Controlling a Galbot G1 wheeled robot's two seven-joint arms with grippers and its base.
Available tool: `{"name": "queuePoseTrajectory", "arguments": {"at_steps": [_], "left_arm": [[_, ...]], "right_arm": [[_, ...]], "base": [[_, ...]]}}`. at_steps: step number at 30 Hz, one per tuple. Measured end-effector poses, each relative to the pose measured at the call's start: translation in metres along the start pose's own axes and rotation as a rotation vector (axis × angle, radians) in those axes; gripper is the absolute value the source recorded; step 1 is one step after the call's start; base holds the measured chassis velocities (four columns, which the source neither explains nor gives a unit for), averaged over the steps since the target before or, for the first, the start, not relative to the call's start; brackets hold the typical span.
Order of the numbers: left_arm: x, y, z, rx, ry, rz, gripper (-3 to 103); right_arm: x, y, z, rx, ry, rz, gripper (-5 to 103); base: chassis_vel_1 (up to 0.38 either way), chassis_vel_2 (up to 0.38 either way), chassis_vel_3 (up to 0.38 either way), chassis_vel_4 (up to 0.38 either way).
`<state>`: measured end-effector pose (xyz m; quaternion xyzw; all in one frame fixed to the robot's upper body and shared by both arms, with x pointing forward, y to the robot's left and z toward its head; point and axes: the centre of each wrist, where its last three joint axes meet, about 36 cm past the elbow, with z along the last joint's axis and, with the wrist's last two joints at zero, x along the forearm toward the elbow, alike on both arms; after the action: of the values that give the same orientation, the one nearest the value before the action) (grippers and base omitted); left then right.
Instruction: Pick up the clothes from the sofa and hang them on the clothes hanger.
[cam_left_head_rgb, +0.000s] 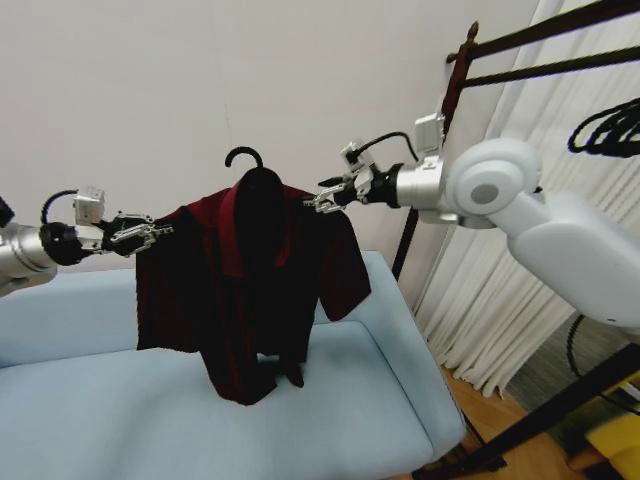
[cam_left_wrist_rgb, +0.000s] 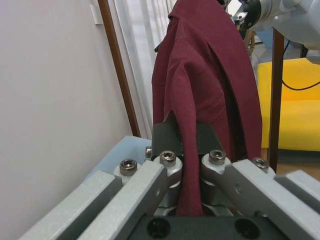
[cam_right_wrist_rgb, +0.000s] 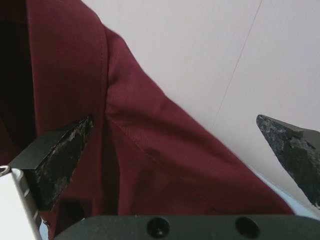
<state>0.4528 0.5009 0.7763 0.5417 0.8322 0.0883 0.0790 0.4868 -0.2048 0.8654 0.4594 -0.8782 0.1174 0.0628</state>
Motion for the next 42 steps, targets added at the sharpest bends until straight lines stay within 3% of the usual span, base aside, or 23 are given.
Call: {"name": "queuePoseTrajectory", "arguments": {"at_steps": [3,6,8,12,15,20,23,26,30,34,35,38,40,42], "left_arm": [[0.001,0.001,0.002,0.002,-0.002,0.005,2],[0.003,0.002,0.005,0.005,-0.003,0.009,2],[0.003,0.003,0.006,0.006,-0.004,0.010,2],[0.006,0.006,0.007,0.009,-0.008,0.007,2],[0.008,0.007,0.008,0.009,-0.011,0.003,2],[0.010,0.009,0.009,0.015,-0.019,-0.003,2],[0.011,0.009,0.009,0.017,-0.022,-0.021,2],[0.008,0.007,0.009,0.022,-0.032,-0.083,-1],[0.005,0.005,0.009,0.032,-0.048,-0.149,15],[-0.003,0.000,0.007,0.047,-0.070,-0.237,31],[-0.003,0.000,0.007,0.047,-0.070,-0.237,31],[-0.008,-0.003,0.006,0.056,-0.079,-0.305,47],[-0.008,-0.004,0.006,0.058,-0.080,-0.324,47],[-0.009,-0.004,0.007,0.062,-0.084,-0.350,58]], "right_arm": [[-0.002,0.003,-0.001,-0.011,0.001,0.001,97],[-0.002,0.005,-0.002,-0.033,0.002,-0.005,82],[-0.002,0.005,-0.002,-0.036,0.004,-0.008,82],[-0.001,0.007,0.000,-0.045,0.008,-0.021,60],[-0.001,0.008,0.001,-0.050,0.010,-0.031,54],[-0.003,0.012,0.004,-0.056,0.014,-0.050,33],[-0.003,0.014,0.005,-0.059,0.017,-0.060,27],[-0.003,0.018,0.006,-0.070,0.015,-0.068,10],[0.000,0.022,0.006,-0.083,0.007,-0.071,2],[0.003,0.026,0.010,-0.119,-0.004,-0.072,2],[0.003,0.026,0.010,-0.119,-0.004,-0.072,2],[0.007,0.026,0.011,-0.131,-0.018,-0.063,2],[0.009,0.026,0.011,-0.136,-0.022,-0.058,2],[0.013,0.025,0.011,-0.142,-0.030,-0.045,2]], "base": [[0.000,0.000,0.000,0.000],[0.000,0.000,0.000,0.000],[0.000,0.000,0.000,0.000],[0.000,0.000,0.000,0.000],[0.000,0.000,0.000,0.000],[0.000,0.000,0.000,0.000],[0.000,0.000,0.000,0.000],[0.000,0.000,0.000,0.000],[0.000,0.000,0.000,0.000],[0.000,0.000,0.000,0.000],[0.000,0.000,0.000,0.000],[0.000,0.000,0.000,0.000],[0.000,0.000,0.000,0.000],[0.000,0.000,0.000,0.000]]}}
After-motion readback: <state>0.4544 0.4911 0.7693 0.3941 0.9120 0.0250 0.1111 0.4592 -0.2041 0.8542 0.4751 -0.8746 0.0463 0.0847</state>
